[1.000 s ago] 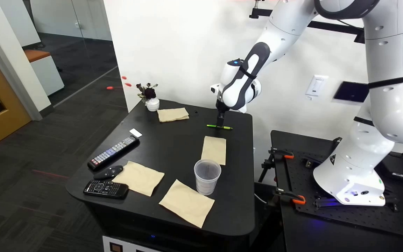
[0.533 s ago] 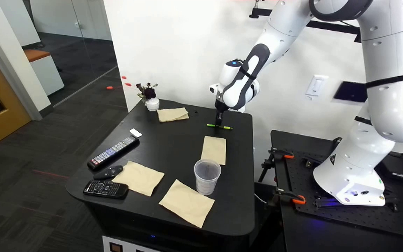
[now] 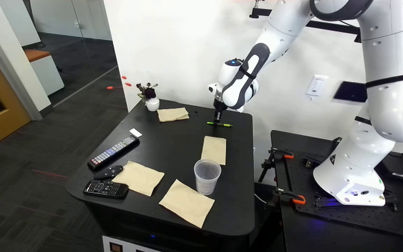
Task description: Put the pen in the cup
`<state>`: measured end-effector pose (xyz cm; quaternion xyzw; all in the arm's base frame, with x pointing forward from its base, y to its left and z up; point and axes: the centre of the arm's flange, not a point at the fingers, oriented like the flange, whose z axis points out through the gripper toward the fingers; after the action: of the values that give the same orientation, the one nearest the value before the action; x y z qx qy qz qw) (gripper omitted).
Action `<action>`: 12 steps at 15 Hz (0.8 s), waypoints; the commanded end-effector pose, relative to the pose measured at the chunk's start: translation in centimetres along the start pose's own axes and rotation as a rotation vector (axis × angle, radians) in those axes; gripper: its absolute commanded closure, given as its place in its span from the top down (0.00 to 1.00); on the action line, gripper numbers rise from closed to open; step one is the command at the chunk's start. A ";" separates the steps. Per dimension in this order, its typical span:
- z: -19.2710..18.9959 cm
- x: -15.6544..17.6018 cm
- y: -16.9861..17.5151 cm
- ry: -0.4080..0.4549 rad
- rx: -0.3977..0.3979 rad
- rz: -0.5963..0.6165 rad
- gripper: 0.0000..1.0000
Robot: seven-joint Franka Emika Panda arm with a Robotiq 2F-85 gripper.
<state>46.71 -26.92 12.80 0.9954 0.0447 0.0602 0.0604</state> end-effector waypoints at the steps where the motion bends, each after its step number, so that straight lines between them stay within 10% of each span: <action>1: -0.2 0.5 -0.2 0.003 0.003 0.026 0.04; 12: -11.3 6.9 -5.7 0.220 0.127 -0.030 0.04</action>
<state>51.82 -20.82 19.80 0.9878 0.0548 0.1456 0.0114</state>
